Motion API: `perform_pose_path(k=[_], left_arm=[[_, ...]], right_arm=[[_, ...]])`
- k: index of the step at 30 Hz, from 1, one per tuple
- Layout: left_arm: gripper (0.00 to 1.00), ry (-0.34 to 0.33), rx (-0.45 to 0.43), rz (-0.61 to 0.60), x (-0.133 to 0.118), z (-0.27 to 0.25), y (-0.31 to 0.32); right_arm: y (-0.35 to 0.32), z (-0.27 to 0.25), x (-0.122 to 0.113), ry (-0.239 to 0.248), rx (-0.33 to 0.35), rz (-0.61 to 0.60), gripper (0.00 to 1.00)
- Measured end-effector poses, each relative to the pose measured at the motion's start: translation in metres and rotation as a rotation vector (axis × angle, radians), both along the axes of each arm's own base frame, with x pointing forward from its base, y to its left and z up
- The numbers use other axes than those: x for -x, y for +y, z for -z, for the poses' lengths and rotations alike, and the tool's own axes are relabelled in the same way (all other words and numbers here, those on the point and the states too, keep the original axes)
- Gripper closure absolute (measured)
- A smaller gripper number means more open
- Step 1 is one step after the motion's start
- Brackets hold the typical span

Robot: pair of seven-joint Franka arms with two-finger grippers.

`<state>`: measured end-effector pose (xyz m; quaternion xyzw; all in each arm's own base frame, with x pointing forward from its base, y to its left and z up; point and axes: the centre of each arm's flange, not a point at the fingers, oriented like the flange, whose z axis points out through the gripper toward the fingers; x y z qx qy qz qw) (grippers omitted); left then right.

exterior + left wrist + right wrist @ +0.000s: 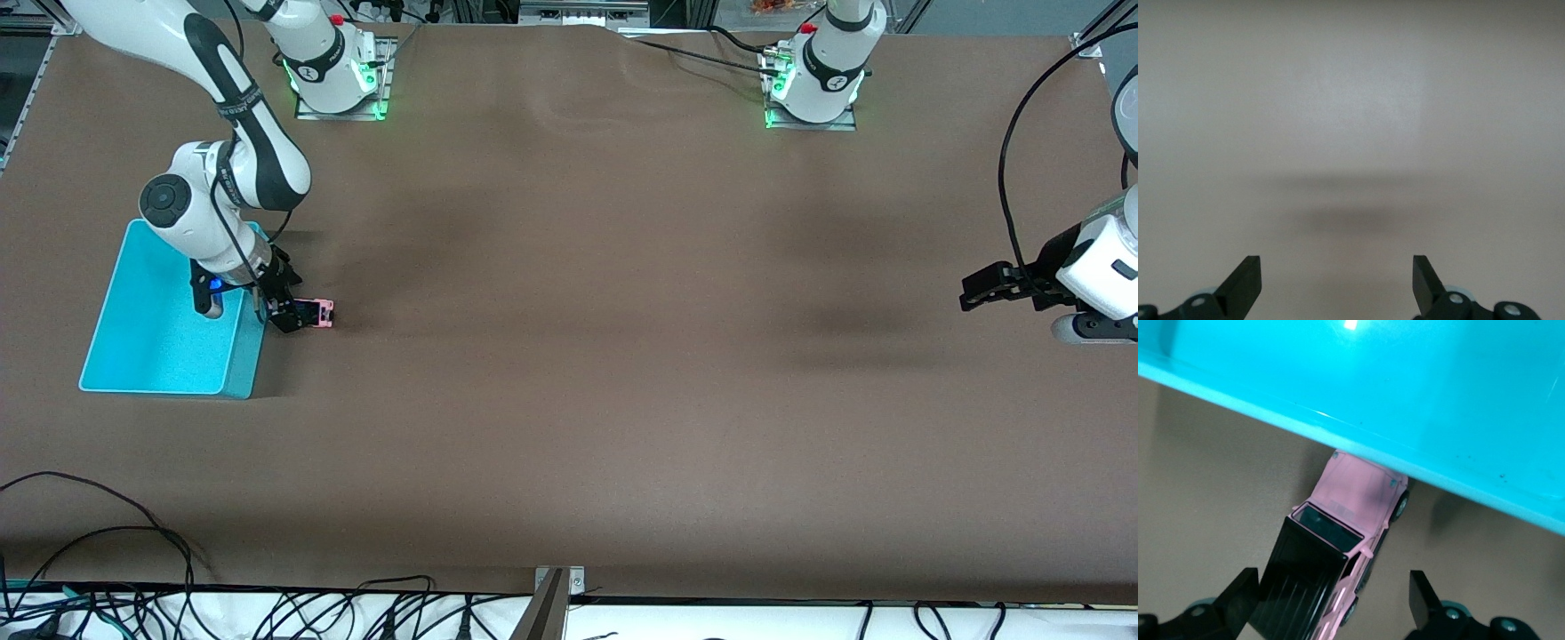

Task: Wind and store pink jeep toy

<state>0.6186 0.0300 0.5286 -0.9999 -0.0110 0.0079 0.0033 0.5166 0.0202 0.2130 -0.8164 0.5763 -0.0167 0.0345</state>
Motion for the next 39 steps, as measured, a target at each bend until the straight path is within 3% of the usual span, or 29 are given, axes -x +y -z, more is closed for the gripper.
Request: perform_pose_path(k=[24, 32, 39], left_arm=[[0.00, 0.000, 0.000, 0.000, 0.000, 0.000, 0.000], [0.00, 0.001, 0.000, 0.000, 0.000, 0.000, 0.000], [0.00, 0.003, 0.000, 0.000, -0.001, 0.002, 0.000]], right_arm=[[-0.001, 0.015, 0.004, 0.028, 0.001, -0.003, 0.01], [-0.002, 0.016, 0.002, 0.025, 0.001, 0.000, 0.44], [-0.002, 0.015, 0.001, 0.023, 0.002, -0.003, 0.46]])
